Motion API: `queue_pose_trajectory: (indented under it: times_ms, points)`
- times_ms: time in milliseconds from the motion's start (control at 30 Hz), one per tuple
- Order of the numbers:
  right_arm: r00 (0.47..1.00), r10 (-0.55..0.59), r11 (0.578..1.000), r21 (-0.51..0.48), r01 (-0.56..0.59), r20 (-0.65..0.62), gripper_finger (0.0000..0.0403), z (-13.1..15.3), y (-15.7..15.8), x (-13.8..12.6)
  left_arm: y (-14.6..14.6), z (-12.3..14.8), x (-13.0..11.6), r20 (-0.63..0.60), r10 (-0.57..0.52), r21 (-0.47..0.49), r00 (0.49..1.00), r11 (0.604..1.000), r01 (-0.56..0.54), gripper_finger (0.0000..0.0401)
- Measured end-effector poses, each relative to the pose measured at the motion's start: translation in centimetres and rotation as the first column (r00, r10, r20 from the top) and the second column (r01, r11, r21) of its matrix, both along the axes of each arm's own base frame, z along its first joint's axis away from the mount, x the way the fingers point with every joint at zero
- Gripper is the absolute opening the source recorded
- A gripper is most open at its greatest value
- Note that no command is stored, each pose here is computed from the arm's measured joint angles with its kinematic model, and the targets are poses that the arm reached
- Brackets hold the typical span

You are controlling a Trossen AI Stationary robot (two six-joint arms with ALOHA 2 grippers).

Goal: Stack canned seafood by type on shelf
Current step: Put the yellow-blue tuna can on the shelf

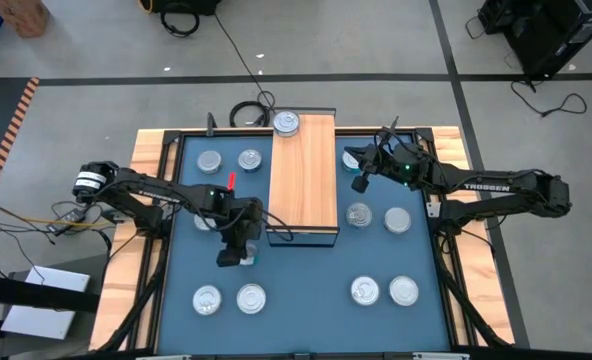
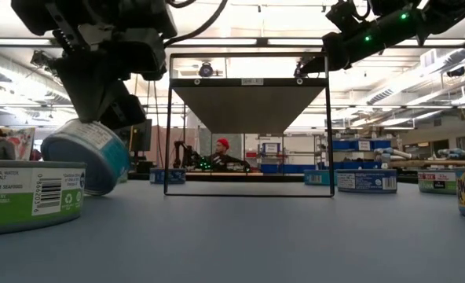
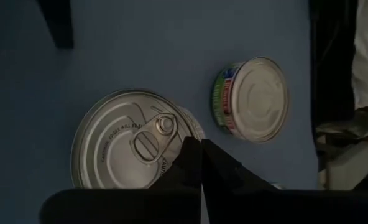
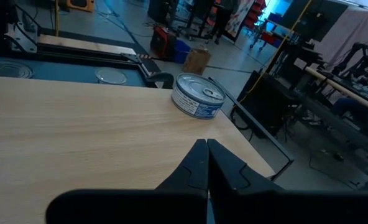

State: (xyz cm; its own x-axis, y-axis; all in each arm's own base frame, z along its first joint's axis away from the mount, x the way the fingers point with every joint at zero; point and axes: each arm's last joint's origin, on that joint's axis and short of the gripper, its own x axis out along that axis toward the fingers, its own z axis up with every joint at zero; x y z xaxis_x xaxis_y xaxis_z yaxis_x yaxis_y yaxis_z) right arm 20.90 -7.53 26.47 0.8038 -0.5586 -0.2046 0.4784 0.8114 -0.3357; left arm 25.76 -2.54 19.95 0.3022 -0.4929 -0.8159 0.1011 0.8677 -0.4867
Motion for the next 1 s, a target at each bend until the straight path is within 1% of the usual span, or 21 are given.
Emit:
queue_pose_trajectory:
  times_ms: [133, 267, 333, 400, 533, 667, 833, 1000]
  points:
    - [1.000, 0.000, 1.000, 0.000, 0.000, 0.000, 0.0008, 0.0, 0.0, 0.0, 0.2, -0.1, -0.1, -0.007, 0.011, 0.036, 1.000, 0.999, -0.011, 0.0005]
    - [1.000, 0.000, 1.000, 0.000, 0.000, 0.000, 0.0008, 0.0, 0.0, 0.0, 0.3, 0.1, -0.2, -0.016, 0.034, 0.017, 0.999, 0.999, -0.034, 0.0002]
    - [1.000, 0.000, 1.000, 0.000, 0.000, 0.000, 0.0008, 0.0, 0.0, 0.0, 0.2, 0.6, -0.4, -0.011, 0.042, -0.007, 0.999, 0.999, -0.042, 0.0002]
    - [1.000, 0.000, 1.000, 0.000, 0.000, 0.000, 0.0008, 0.0, 0.0, 0.0, 0.2, 1.3, -0.6, -0.012, 0.049, -0.002, 0.999, 0.999, -0.049, 0.0001]
    - [1.000, 0.000, 1.000, 0.000, 0.000, 0.000, 0.0008, 0.0, 0.0, 0.0, 0.5, 3.4, -1.0, 0.015, 0.085, 0.098, 0.996, 0.992, -0.086, 0.0001]
    - [1.000, 0.000, 1.000, -0.001, 0.000, 0.001, 0.0008, 0.0, 0.0, 0.0, 0.8, 5.3, -1.2, 0.024, 0.115, 0.201, 0.993, 0.973, -0.117, 0.0001]
    - [1.000, 0.000, 1.000, -0.002, 0.000, 0.005, 0.0008, 0.1, 0.0, 0.0, 1.2, 7.5, -1.4, 0.022, 0.127, 0.350, 0.992, 0.928, -0.126, 0.0001]
    - [1.000, 0.000, 1.000, -0.003, 0.000, 0.007, 0.0008, 0.1, 0.0, 0.0, 2.0, 9.0, -1.5, 0.030, 0.175, 0.447, 0.984, 0.879, -0.170, 0.0000]
